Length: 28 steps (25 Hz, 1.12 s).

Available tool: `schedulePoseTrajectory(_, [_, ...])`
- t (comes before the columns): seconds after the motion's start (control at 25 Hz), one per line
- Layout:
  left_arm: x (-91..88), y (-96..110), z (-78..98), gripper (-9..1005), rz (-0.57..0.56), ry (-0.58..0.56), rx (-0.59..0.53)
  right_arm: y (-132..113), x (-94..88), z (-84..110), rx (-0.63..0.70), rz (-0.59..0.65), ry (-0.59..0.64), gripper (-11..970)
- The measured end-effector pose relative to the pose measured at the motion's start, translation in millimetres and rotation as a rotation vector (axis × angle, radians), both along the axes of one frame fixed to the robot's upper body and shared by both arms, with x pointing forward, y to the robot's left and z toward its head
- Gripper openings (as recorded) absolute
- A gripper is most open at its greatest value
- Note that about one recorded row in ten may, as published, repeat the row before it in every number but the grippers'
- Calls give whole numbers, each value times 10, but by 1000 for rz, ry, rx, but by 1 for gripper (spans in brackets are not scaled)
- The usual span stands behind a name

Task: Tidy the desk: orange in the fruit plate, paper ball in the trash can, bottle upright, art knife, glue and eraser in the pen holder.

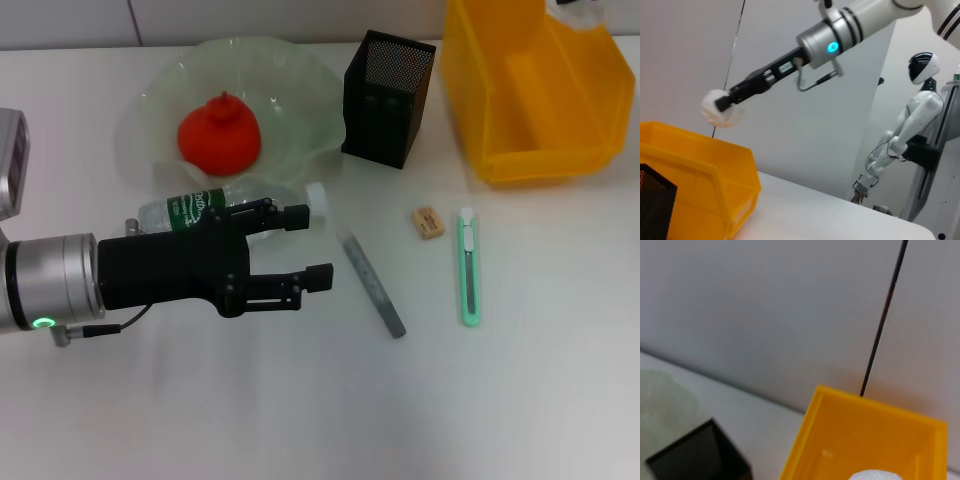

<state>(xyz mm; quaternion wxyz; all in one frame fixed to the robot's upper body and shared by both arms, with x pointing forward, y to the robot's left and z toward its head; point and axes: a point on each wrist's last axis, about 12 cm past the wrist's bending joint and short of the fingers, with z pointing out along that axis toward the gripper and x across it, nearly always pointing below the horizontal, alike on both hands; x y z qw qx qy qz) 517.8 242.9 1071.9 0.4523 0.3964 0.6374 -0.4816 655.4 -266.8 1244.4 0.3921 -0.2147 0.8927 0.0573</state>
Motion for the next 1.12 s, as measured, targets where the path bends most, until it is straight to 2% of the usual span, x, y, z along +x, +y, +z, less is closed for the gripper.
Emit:
schedulePoseTrajectory(0.16, [1,-4,1,815,-1,2,-1,51,133,-145,29,10,-44,451])
schedulePoseTrajectory(0.36, [-1,-2,2,815,-1,1,-2,116,217,-180,60,-10,-134,517])
schedulePoseTrajectory(0.52, [-6,7,-2,815,1,0,-1,77,222,-174,167,-35,-209,692])
schedulePoseTrajectory(0.56, [-6,9,-2,815,2,0,-1,44,198,-183,235,-34,-242,736])
schedulePoseTrajectory(0.6, [-6,9,-2,815,2,0,-1,44,198,-183,235,-34,-242,748])
schedulePoseTrajectory(0.64, [-5,13,0,815,3,-1,-1,8,141,-208,313,-11,-285,761])
schedulePoseTrajectory(0.68, [-5,13,0,815,3,-1,-1,8,141,-208,313,-11,-285,773])
schedulePoseTrajectory(0.8, [3,13,6,815,5,-6,-2,-69,-8,-316,425,51,-357,811])
schedulePoseTrajectory(0.84, [9,11,11,815,4,-8,-2,-156,-141,-400,529,93,-398,810])
schedulePoseTrajectory(0.88, [9,11,11,815,4,-8,-2,-156,-141,-400,529,93,-398,809])
schedulePoseTrajectory(1.0, [15,11,15,815,4,-4,-3,-298,-363,-493,680,151,-447,805])
schedulePoseTrajectory(1.04, [17,11,17,815,4,-1,-3,-356,-554,-579,751,231,-447,805])
schedulePoseTrajectory(1.08, [17,11,17,815,4,-1,-3,-356,-554,-579,751,231,-447,805])
schedulePoseTrajectory(1.12, [17,12,16,815,5,0,-3,-366,-635,-626,771,269,-439,805])
